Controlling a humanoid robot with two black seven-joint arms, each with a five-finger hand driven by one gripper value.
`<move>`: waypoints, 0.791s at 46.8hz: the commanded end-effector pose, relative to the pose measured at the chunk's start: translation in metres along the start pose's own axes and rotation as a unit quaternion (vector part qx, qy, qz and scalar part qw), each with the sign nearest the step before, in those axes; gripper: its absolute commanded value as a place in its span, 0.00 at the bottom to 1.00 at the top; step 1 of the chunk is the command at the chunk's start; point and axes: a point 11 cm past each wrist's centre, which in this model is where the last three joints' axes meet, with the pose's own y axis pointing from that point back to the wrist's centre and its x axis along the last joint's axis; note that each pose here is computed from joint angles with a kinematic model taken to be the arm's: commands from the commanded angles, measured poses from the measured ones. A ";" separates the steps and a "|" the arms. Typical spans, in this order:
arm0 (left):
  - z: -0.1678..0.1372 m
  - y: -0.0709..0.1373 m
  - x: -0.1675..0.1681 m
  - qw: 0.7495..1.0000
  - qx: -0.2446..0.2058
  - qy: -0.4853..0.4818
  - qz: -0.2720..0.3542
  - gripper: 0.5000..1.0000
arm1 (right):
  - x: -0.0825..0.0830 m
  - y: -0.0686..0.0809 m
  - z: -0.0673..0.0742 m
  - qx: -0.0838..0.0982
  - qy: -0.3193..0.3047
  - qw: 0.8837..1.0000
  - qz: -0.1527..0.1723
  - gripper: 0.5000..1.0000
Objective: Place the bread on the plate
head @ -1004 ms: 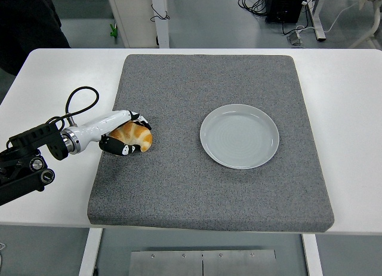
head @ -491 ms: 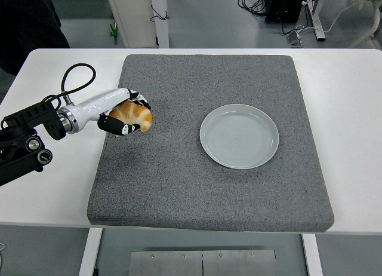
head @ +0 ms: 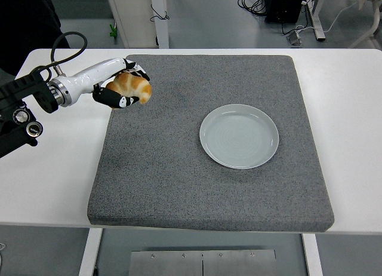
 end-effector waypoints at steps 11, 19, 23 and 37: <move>0.025 -0.009 0.040 0.999 -0.018 -0.016 0.024 0.00 | 0.000 0.000 0.000 0.000 0.000 1.000 0.000 1.00; 0.049 -0.025 0.045 0.998 -0.042 -0.022 0.028 0.00 | 0.000 0.000 0.000 0.000 0.000 1.000 0.000 1.00; 0.063 -0.036 0.046 0.998 -0.054 -0.026 0.028 0.00 | 0.000 0.000 0.000 0.000 0.000 1.000 0.000 1.00; 0.099 -0.076 0.025 0.996 -0.083 -0.019 0.015 0.00 | 0.000 0.000 0.000 0.000 0.000 1.000 0.000 1.00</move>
